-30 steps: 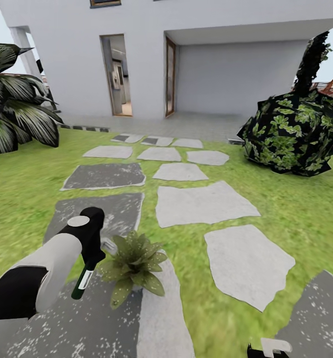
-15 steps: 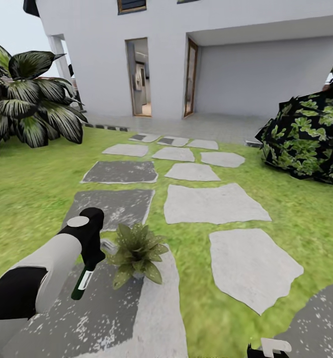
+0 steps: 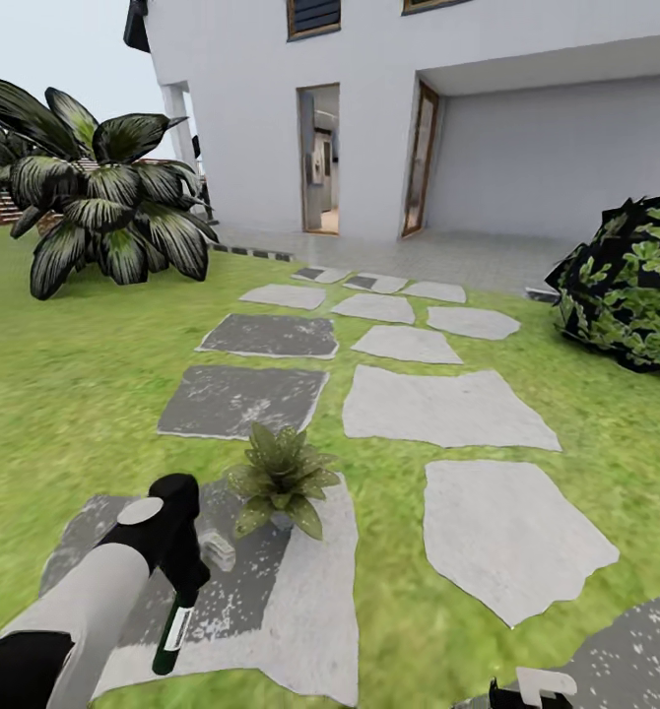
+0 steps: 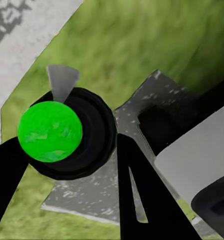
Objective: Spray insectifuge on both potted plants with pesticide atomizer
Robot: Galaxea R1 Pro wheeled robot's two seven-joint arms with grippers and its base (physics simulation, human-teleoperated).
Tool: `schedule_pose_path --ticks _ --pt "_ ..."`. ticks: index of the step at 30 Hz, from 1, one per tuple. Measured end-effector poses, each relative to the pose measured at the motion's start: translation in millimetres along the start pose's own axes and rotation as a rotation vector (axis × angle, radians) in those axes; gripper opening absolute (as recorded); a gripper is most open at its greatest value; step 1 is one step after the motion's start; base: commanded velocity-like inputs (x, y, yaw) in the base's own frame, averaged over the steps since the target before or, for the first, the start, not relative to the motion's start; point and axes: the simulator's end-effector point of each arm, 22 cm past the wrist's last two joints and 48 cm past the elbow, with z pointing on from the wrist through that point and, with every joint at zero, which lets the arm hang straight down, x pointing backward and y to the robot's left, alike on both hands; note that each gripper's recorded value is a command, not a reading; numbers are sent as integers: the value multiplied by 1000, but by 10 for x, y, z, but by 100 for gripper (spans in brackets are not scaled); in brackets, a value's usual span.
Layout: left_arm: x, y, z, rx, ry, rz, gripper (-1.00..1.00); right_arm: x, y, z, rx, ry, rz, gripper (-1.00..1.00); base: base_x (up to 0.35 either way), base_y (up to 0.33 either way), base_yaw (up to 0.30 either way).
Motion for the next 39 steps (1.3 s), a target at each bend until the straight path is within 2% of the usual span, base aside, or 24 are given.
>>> schedule_pose_path --ticks 2,4,7,9,10,11,13,14,15,16,18,19,22,23,26,30,31,36,39 --pt "-52 -15 40 -7 -38 46 -100 -9 -2 2 0 -3 0 100 -174 -225 144" --pt "-99 -9 46 -14 -63 59 -100 -23 2 4 -2 -7 -5 100 -196 -220 43" --pt "-207 40 46 -40 -113 73 -100 -226 48 37 -24 -61 -64 100 -233 -203 10" --pt "-387 29 48 -46 -199 128 -100 -494 159 56 -62 -135 -151 100 -175 -137 2" --pt "-531 -6 73 -43 -280 172 -100 -674 240 57 -85 -184 -196 100 -64 -49 1" --pt "-674 -38 107 -47 -367 210 -100 -841 314 51 -104 -228 -227 100 -41 -32 1" --pt "-850 -56 145 -75 -481 260 -100 -1035 441 32 -145 -277 -257 100 -20 -15 0" --pt "-935 -71 193 -98 -545 299 -100 -1149 590 6 -208 -304 -275 100 -7 -5 0" --pt "-978 -114 262 -106 -587 341 -100 -1237 752 -34 -281 -325 -291 100 -4 -3 0" --pt "-993 -156 314 -104 -609 371 -100 -1285 861 -68 -331 -336 -304 100 -2 -2 0" --pt "-1025 -285 419 -90 -663 464 -100 -1378 1103 -172 -464 -361 -345 100 -1 0 0" --pt "-1042 -344 438 -83 -687 502 -100 -1408 1229 -246 -542 -373 -383 100 0 0 0" --pt "-1026 -439 515 -66 -704 554 -100 -1321 1581 -513 -773 -371 -555 100 0 0 0" --pt "-1021 -451 529 -64 -703 559 -100 -1321 1637 -572 -814 -371 -583 100 0 0 0" --pt "-1001 -472 566 -60 -695 567 -100 -1323 1716 -666 -873 -371 -614 100 0 0 0" --pt "-981 -523 608 -54 -699 590 -100 -1317 1799 -726 -899 -373 -618 100 0 0 0" --pt "-972 -544 627 -51 -701 599 -100 -1309 1820 -745 -910 -372 -619 -100 0 0 0" --pt "-940 -597 695 -49 -687 623 -100 -1341 1986 -987 -1033 -390 -661 -100 0 0 0" --pt "-947 -631 718 -53 -672 643 -100 -1357 2182 -1163 -1097 -405 -667 -100 0 0 0"
